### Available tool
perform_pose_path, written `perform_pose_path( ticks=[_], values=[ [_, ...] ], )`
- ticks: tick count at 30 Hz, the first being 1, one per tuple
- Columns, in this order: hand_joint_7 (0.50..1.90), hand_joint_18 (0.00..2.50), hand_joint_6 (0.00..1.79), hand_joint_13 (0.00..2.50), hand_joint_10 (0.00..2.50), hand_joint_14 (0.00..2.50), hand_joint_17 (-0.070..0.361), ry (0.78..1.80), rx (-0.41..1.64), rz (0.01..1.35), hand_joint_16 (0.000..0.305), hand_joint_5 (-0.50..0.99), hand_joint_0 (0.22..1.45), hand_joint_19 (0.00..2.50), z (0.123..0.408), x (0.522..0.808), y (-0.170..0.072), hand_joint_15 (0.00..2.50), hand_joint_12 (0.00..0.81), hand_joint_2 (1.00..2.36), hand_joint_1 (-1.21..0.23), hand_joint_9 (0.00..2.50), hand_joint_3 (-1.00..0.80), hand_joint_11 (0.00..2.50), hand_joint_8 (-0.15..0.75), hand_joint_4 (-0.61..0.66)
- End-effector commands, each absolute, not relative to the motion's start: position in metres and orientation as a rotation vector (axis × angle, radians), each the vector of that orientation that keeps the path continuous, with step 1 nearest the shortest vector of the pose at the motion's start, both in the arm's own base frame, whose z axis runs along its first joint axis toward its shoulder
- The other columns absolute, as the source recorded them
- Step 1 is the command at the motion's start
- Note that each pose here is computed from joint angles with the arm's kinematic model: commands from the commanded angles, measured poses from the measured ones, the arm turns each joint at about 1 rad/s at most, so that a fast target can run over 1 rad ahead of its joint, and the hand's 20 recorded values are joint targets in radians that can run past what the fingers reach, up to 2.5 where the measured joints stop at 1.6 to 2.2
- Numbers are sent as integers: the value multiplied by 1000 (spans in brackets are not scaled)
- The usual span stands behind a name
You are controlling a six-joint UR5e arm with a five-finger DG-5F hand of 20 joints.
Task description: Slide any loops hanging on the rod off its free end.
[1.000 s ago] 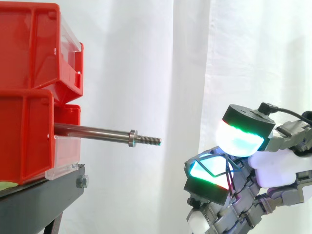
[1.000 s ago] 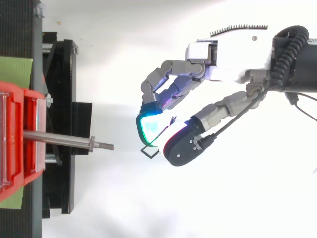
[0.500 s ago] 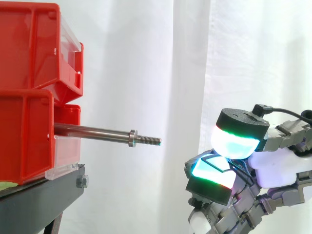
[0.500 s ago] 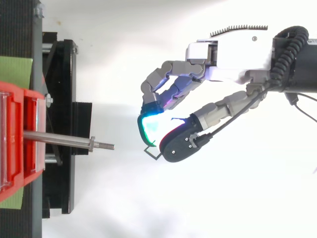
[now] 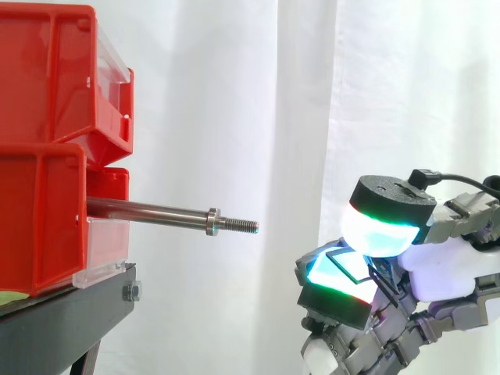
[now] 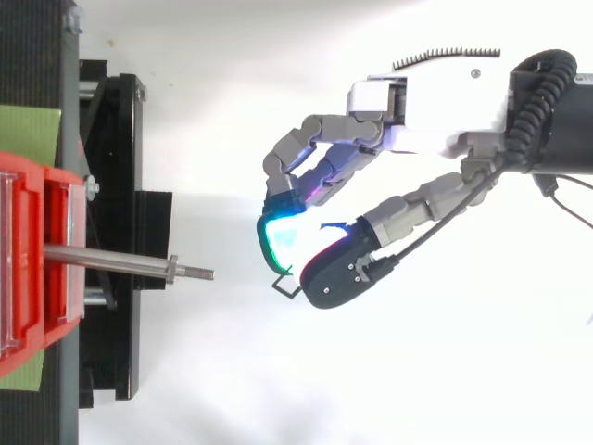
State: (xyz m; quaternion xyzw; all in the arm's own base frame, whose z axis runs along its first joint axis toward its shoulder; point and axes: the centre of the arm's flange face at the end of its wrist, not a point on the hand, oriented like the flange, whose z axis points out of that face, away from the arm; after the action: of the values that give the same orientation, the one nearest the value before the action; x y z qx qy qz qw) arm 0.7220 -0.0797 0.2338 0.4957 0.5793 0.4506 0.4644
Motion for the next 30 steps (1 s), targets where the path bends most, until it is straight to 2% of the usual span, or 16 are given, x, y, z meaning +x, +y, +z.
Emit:
perform_pose_path(
  ticks=[1, 10, 18, 25, 30],
  values=[
    [1106, 749, 879, 647, 7, 0, 114, 1424, 1218, 1107, 51, -171, 614, 117, 234, 722, -80, 0, 349, 1014, -828, 750, -317, 193, 331, 118],
    [1097, 757, 871, 649, 6, 0, 113, 1418, 1213, 1111, 50, -172, 626, 116, 237, 724, -79, 0, 347, 1010, -834, 747, -383, 197, 326, 146],
    [1074, 775, 863, 667, 8, 0, 114, 1423, 1213, 1111, 50, -169, 595, 122, 236, 723, -77, 0, 345, 1000, -769, 764, -500, 190, 332, 184],
    [1051, 793, 856, 679, 6, 0, 117, 1421, 1212, 1112, 52, -166, 551, 120, 237, 724, -77, 0, 352, 1000, -725, 774, -500, 194, 340, 196],
    [1115, 782, 842, 677, 6, 0, 114, 1421, 1212, 1112, 51, -153, 589, 125, 237, 724, -77, 0, 345, 1000, -697, 782, -500, 194, 337, 177]
  ],
)
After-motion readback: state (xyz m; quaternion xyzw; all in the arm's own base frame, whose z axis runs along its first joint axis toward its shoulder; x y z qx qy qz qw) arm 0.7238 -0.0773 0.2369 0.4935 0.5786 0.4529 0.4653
